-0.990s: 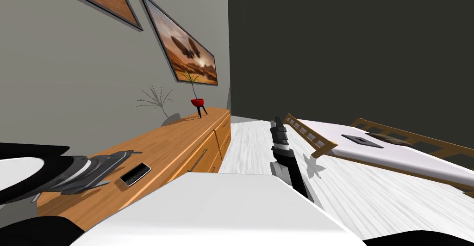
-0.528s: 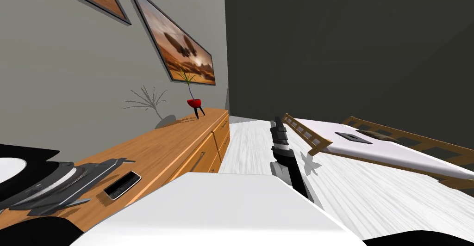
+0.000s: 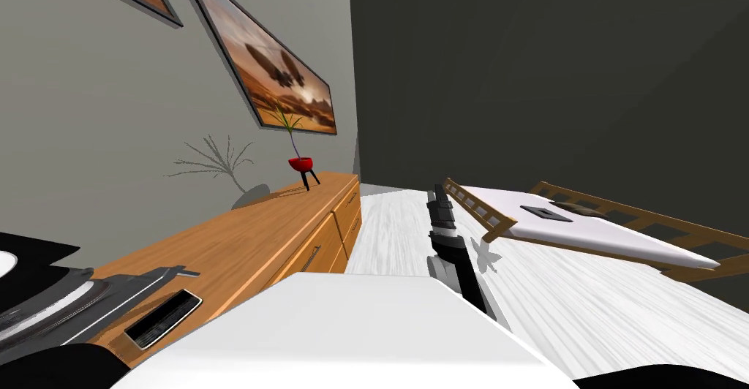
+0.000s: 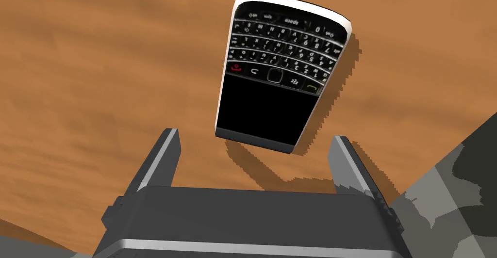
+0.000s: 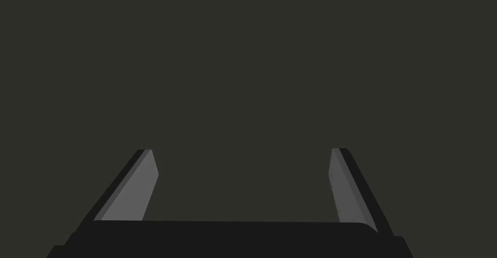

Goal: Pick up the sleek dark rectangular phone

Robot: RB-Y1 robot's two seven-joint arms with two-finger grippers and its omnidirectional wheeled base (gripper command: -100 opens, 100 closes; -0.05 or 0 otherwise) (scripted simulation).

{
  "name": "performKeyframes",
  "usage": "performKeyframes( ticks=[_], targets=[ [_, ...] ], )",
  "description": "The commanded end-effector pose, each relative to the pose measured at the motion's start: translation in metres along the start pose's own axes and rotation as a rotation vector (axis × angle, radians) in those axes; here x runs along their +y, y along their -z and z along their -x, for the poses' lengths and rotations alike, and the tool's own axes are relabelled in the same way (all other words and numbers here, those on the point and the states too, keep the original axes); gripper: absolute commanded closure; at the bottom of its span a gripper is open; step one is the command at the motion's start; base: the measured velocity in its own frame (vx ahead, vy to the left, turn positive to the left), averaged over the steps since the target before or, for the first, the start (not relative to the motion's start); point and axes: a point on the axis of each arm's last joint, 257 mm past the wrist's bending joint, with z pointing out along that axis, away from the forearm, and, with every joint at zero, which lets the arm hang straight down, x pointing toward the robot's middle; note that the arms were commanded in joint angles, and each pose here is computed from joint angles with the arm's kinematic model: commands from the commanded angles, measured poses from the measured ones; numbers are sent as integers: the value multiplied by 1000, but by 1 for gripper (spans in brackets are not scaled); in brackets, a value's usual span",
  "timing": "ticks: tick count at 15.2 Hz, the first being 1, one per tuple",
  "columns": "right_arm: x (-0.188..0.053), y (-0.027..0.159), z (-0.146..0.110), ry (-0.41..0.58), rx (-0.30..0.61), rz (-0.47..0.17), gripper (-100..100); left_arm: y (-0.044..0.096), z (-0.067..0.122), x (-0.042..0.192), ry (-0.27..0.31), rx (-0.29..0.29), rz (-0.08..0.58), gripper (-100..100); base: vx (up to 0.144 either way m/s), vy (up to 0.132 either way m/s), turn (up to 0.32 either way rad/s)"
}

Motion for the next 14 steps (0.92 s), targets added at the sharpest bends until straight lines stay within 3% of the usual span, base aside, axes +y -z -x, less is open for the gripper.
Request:
performKeyframes(
  ticks=[1,8,9,13,14],
  targets=[
    [0,0,0,0,0,0,0,1,-5,11,2,26,35,-100,36,11,-61],
    [0,0,0,0,0,0,0,5,-24,47,7,124,155,-100,41,10,-60],
    [0,0,0,0,0,0,0,5,-22,39,6,110,136,-100,23,3,-20],
    [0,0,0,0,0,0,0,-20,-18,44,28,113,137,-100,-38,-14,-78],
    [0,0,0,0,0,0,0,-14,-19,43,24,114,140,-100,-35,-11,-21]
  ],
)
